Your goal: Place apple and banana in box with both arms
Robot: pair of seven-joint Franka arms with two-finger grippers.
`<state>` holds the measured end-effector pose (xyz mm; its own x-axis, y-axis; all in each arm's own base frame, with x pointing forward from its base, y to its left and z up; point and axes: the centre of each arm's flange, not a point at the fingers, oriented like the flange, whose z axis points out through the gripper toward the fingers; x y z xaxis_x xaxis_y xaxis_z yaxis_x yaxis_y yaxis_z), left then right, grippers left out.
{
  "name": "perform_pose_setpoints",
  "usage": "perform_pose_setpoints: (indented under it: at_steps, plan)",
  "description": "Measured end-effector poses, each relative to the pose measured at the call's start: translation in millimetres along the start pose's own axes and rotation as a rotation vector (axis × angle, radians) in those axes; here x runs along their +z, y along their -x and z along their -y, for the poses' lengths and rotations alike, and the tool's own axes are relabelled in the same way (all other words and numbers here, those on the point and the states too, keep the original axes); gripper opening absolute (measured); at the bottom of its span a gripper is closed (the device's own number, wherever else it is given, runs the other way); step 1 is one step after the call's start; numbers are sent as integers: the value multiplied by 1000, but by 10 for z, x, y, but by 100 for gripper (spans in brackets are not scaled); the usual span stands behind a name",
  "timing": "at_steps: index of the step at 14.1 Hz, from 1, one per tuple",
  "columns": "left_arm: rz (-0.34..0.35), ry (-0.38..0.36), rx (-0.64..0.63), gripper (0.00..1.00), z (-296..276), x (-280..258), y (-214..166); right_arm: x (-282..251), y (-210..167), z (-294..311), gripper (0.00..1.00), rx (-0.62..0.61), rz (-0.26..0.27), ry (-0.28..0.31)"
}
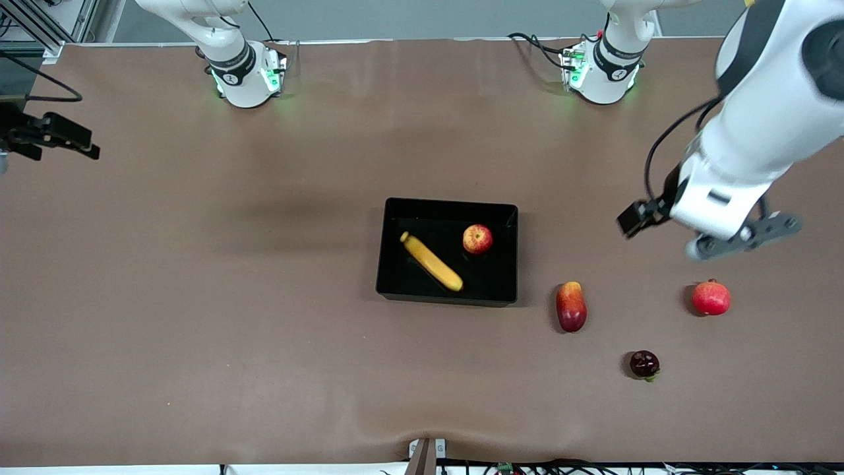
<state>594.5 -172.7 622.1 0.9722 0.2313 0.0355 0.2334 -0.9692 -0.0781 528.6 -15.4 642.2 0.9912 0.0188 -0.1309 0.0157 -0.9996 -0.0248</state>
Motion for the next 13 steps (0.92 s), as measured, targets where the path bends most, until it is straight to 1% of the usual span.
perform_pose_setpoints:
  at_steps: [2,4,7,10,13]
  plan:
    - [-15,-18,18,100,211,-224,91,-14,0,58,100,-11,-2,2]
    - [-23,-22,48,100,462,-333,78,-19,-3,31,100,-6,-7,1]
    - [13,-15,96,100,752,-328,49,-51,-22,-10,100,2,-30,1]
    - [25,-39,126,100,894,-316,145,-61,-32,-18,100,3,-40,2]
    - [21,-1,141,100,1086,-339,314,-56,-37,-17,100,3,-39,2]
